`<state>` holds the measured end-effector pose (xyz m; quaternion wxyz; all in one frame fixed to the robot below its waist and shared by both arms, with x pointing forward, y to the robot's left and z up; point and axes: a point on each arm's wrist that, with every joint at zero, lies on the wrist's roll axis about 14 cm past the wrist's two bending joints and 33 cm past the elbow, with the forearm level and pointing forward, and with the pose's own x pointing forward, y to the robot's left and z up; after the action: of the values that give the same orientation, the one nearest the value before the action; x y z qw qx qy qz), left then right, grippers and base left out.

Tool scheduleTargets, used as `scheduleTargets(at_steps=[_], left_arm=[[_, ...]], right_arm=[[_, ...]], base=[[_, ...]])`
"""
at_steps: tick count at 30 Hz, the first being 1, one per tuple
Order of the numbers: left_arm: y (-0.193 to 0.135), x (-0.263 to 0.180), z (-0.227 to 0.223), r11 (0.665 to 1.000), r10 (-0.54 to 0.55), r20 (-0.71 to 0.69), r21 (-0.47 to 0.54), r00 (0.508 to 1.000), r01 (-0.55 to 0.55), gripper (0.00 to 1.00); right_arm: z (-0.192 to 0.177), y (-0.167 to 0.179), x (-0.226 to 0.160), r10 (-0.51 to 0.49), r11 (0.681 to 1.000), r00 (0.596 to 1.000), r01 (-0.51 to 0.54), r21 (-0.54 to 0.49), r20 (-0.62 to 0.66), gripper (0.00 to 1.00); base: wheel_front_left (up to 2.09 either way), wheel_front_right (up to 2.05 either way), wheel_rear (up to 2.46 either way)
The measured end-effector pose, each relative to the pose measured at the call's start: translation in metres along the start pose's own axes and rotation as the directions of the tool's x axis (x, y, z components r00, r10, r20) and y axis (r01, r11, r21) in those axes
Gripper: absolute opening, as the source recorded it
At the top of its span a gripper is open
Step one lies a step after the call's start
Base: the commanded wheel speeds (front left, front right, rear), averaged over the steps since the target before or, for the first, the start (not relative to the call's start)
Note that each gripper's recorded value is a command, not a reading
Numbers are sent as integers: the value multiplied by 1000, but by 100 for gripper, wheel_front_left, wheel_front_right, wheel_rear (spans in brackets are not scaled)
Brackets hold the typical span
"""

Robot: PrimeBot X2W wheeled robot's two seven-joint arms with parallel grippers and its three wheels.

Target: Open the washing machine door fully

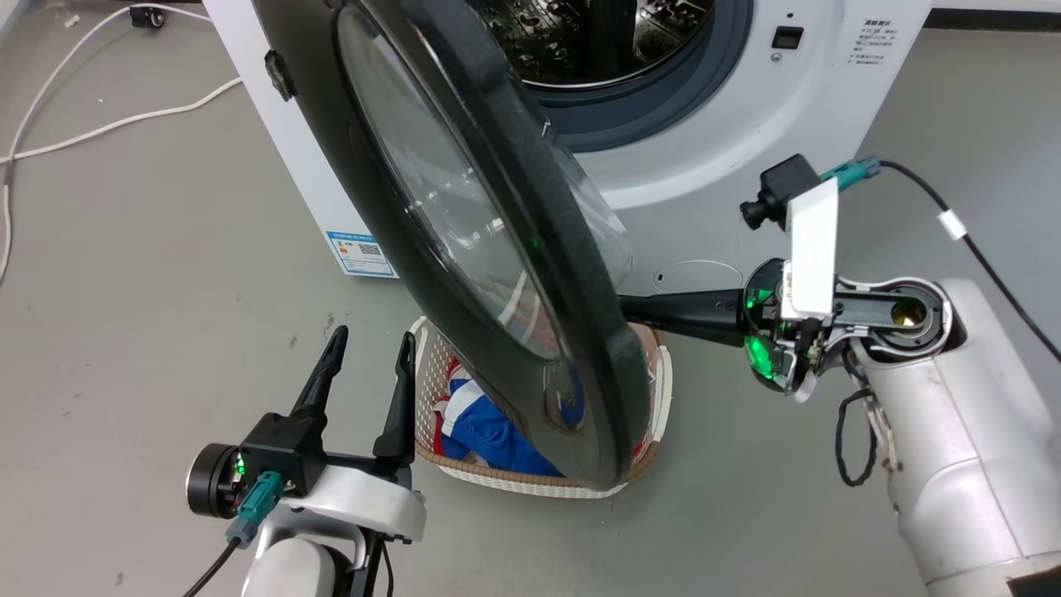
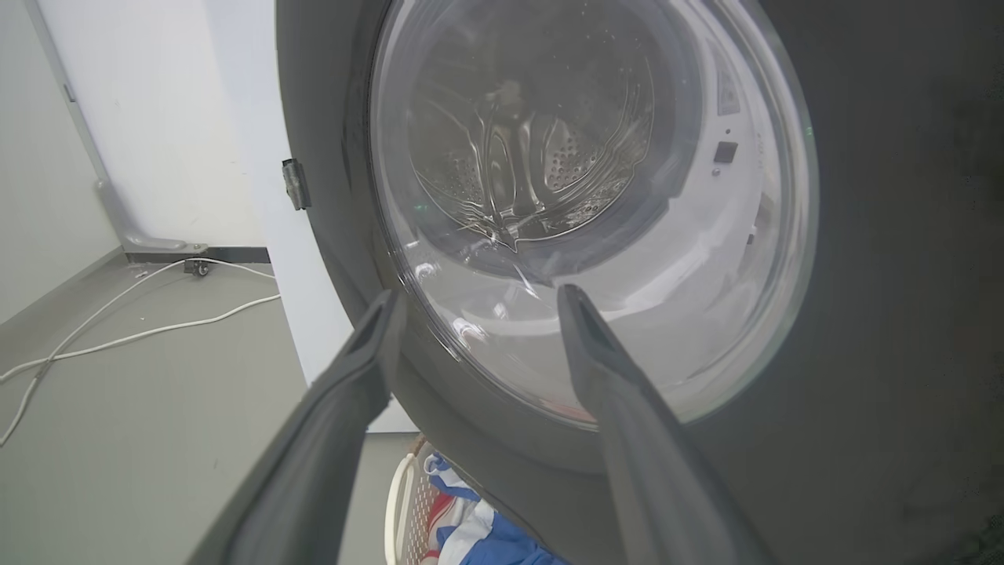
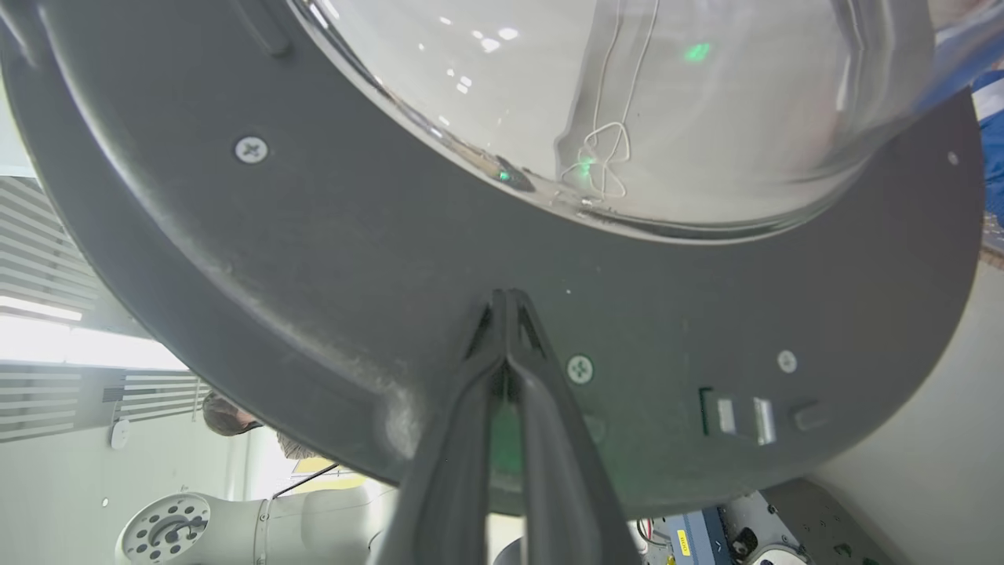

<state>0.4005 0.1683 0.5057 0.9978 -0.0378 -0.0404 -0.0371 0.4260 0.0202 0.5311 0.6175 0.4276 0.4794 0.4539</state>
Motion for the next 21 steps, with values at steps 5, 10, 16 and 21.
scheduleTargets(at_steps=[5, 10, 16, 21], left_arm=[[1, -2, 3, 1000, 2, 6, 6, 1000, -2, 100], [1, -6, 3, 1000, 1, 6, 4, 1000, -1, 100], [-3, -10, 4, 1000, -9, 6, 1, 1000, 9, 100], [-9, -9, 4, 1000, -26, 7, -3, 1000, 26, 100]], right_arm=[[-11, 3, 8, 23, 1000, 1000, -23, 9, -16, 0], [-19, 2, 7, 36, 999, 999, -36, 28, 12, 0], [-5, 1, -9, 59, 995, 981, -72, 64, 187, 0], [5, -4, -34, 85, 985, 932, -131, 110, 353, 0]], base=[[0, 0, 0], [0, 0, 0], [0, 0, 0], [0, 0, 0]])
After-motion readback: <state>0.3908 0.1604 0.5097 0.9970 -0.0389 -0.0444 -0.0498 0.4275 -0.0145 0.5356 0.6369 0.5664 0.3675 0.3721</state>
